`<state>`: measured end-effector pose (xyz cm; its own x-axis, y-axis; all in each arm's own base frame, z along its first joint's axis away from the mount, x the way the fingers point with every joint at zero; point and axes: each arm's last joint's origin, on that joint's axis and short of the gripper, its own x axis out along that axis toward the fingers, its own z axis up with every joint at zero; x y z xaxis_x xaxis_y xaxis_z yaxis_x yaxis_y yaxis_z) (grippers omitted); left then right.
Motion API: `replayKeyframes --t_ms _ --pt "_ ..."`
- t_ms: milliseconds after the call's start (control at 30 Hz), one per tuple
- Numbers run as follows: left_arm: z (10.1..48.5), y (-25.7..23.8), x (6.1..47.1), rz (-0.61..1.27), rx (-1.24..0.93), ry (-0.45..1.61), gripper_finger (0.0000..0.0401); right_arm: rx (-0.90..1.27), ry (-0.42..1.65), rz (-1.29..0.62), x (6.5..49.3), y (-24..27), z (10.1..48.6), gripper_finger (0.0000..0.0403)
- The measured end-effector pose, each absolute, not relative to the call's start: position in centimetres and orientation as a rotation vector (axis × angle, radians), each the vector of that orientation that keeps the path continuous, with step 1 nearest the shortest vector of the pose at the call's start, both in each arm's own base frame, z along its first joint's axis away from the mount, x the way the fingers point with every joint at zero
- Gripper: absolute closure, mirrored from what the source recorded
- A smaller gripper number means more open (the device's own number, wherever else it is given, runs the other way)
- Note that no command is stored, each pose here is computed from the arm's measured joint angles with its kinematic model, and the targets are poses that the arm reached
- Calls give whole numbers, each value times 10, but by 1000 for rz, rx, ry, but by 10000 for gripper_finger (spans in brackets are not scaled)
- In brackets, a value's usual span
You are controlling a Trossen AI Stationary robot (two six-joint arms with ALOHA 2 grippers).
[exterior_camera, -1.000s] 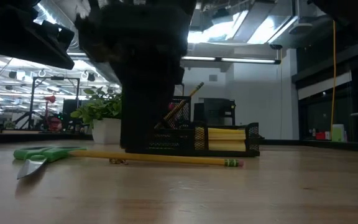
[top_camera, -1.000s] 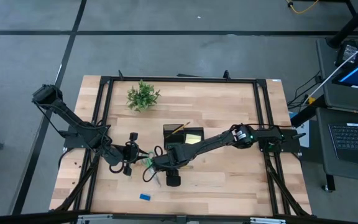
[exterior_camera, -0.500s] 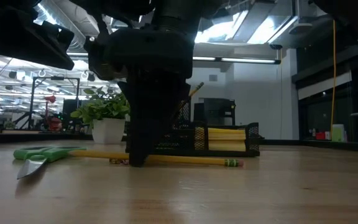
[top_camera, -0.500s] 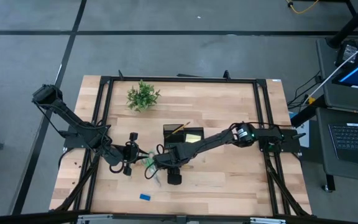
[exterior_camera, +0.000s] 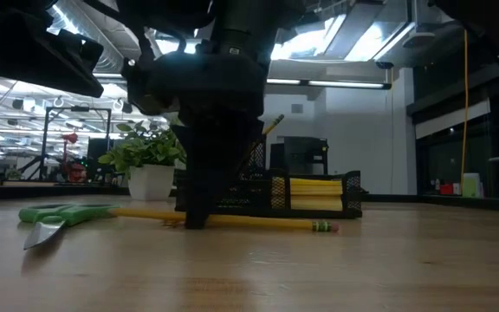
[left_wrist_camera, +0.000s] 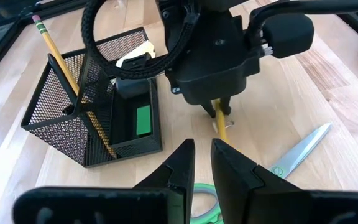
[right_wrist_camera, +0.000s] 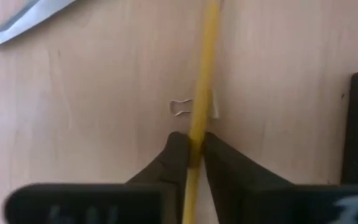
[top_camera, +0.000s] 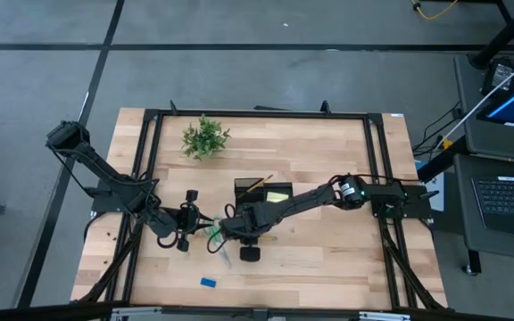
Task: Pick and place office supplies into organizer
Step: Put the yellow pencil into the black desk organizer
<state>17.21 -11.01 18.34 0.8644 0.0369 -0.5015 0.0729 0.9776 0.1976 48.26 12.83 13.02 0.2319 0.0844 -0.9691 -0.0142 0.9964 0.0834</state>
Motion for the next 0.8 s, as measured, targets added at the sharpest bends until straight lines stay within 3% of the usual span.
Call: replayKeyframes --t_ms 167,500,800 --pt "183 -110 172 -19 214 528 354 63 1342 66 482 127 130 386" --pt "183 -110 172 -23 230 528 357 62 1357 66 483 128 139 385" --pt "189 -114 166 -65 260 502 359 -7 1401 43 480 131 178 385"
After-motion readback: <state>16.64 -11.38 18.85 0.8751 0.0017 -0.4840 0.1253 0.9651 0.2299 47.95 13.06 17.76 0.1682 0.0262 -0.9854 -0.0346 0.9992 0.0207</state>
